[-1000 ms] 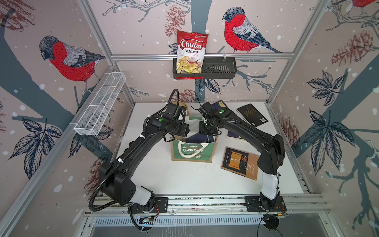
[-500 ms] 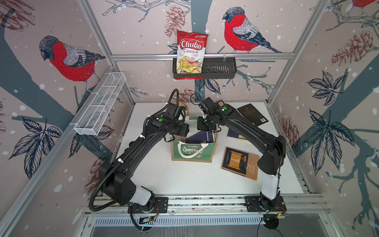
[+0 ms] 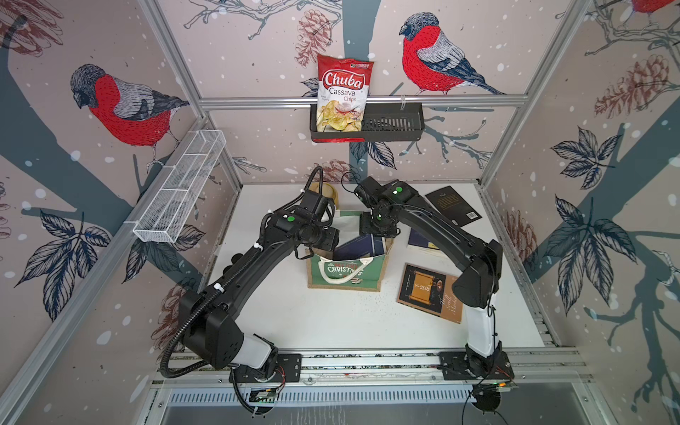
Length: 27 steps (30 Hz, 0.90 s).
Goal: Take out the books from the canvas bag
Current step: Adjust the books in the canvas bag.
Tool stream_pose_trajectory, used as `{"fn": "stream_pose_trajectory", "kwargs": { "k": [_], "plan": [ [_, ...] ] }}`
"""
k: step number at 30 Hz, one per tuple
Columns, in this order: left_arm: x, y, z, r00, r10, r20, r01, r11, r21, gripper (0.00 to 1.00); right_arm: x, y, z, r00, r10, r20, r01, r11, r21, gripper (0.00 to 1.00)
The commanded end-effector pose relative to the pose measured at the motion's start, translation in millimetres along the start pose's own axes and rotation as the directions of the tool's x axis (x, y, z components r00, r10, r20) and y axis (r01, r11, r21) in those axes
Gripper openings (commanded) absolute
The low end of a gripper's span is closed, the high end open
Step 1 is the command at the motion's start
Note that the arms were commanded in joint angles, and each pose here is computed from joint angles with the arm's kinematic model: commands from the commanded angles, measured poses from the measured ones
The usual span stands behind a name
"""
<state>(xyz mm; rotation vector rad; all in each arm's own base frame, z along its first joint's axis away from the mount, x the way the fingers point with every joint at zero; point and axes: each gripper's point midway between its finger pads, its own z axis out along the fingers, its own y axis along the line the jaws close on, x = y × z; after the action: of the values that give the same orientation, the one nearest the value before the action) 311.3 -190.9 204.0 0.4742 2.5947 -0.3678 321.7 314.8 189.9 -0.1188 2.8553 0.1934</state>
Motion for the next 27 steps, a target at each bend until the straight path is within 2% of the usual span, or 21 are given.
{"fn": "stream_pose_trajectory", "kwargs": {
  "k": [1, 10, 15, 20, 25, 27],
  "plan": [
    [4.9, -0.9, -0.5, 1.000, 0.010, -0.010, -0.010, 1.000, -0.014, 0.59, 6.1, -1.4, 6.9, 1.000, 0.010, -0.026, -0.010, 1.000, 0.016, 0.69],
    [14.1, -8.1, 2.6, 1.000, 0.028, -0.014, -0.028, 0.999, -0.022, 0.59, 15.1, 1.2, 24.5, 0.998, -0.006, -0.064, 0.007, 1.000, 0.012, 0.70],
    [12.4, -12.9, -0.2, 0.999, 0.038, 0.010, -0.038, 0.999, -0.001, 0.59, 17.1, 18.6, 30.7, 0.998, -0.023, -0.066, 0.017, 0.996, -0.092, 0.68],
    [15.1, -29.1, -6.9, 0.997, 0.074, 0.029, -0.076, 0.995, 0.065, 0.59, 22.9, 29.0, 35.0, 0.998, -0.023, -0.061, 0.011, 0.983, -0.185, 0.58],
    [33.1, -36.3, -19.0, 0.996, 0.078, 0.036, -0.081, 0.992, 0.096, 0.58, 25.9, 32.6, 37.7, 0.999, -0.003, -0.044, -0.009, 0.964, -0.264, 0.43],
    [41.1, -36.9, -22.7, 0.996, 0.077, 0.046, -0.082, 0.992, 0.098, 0.58, 26.3, 34.3, 38.4, 0.999, -0.005, -0.040, -0.007, 0.960, -0.280, 0.34]
  ]
}}
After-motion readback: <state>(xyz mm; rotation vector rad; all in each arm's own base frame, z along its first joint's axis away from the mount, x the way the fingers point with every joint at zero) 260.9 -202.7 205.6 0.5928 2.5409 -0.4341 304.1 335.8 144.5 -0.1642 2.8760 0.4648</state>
